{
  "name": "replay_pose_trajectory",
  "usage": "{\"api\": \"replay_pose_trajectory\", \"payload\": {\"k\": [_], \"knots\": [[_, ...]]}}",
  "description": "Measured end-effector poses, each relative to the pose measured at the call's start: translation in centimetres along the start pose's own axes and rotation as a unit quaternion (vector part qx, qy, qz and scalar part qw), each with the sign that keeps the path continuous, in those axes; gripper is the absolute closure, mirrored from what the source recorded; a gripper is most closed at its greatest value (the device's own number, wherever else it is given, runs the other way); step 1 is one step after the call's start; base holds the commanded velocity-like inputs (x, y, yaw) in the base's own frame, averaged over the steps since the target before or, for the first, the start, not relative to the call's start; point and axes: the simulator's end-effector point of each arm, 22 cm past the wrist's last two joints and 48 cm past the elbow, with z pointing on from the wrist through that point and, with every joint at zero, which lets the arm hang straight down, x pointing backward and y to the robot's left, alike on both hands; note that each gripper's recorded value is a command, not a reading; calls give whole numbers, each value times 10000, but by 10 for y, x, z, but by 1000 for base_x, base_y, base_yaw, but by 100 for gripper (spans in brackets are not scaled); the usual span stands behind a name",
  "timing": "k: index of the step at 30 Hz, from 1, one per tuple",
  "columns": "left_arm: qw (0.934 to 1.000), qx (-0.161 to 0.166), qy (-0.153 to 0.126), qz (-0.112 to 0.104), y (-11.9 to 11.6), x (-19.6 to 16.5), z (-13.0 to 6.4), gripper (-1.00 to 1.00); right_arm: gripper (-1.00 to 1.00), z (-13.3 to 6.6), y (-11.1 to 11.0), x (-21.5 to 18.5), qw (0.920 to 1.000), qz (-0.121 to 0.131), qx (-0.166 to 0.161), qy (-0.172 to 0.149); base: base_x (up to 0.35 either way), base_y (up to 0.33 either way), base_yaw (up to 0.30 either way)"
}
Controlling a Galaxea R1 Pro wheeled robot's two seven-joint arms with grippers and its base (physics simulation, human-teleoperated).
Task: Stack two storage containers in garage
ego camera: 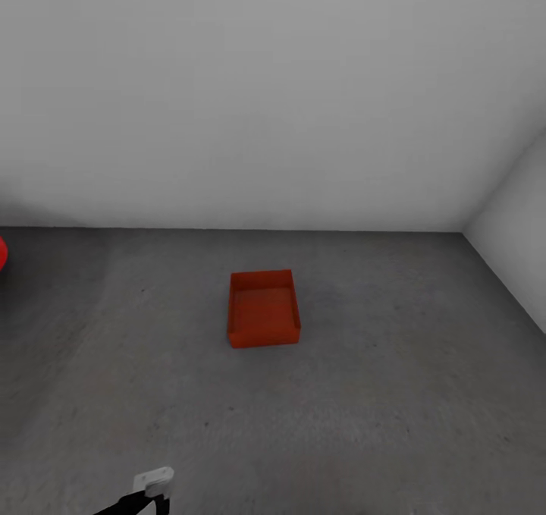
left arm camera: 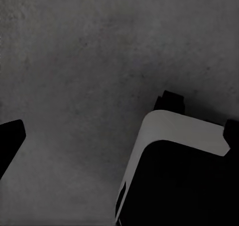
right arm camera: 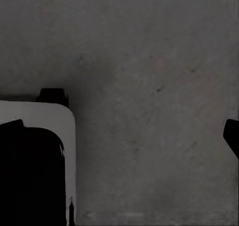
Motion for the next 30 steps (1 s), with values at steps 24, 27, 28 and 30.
{"api": "replay_pose_trajectory", "payload": {"k": [24,27,28,30], "knots": [[9983,4,547,203,35,187,-15,-100,-100,-77,40,211,9898,-176,-698,1226,0,0,0],[9985,245,456,169,27,191,-16,-100,-100,-78,40,211,9899,-175,-701,1222,0,0,0],[9986,268,431,167,27,189,-16,-100,-100,-78,40,211,9900,-174,-701,1215,0,0,0],[9986,286,402,165,27,187,-16,-100,-100,-77,40,209,9902,-172,-702,1197,0,0,0]]}}
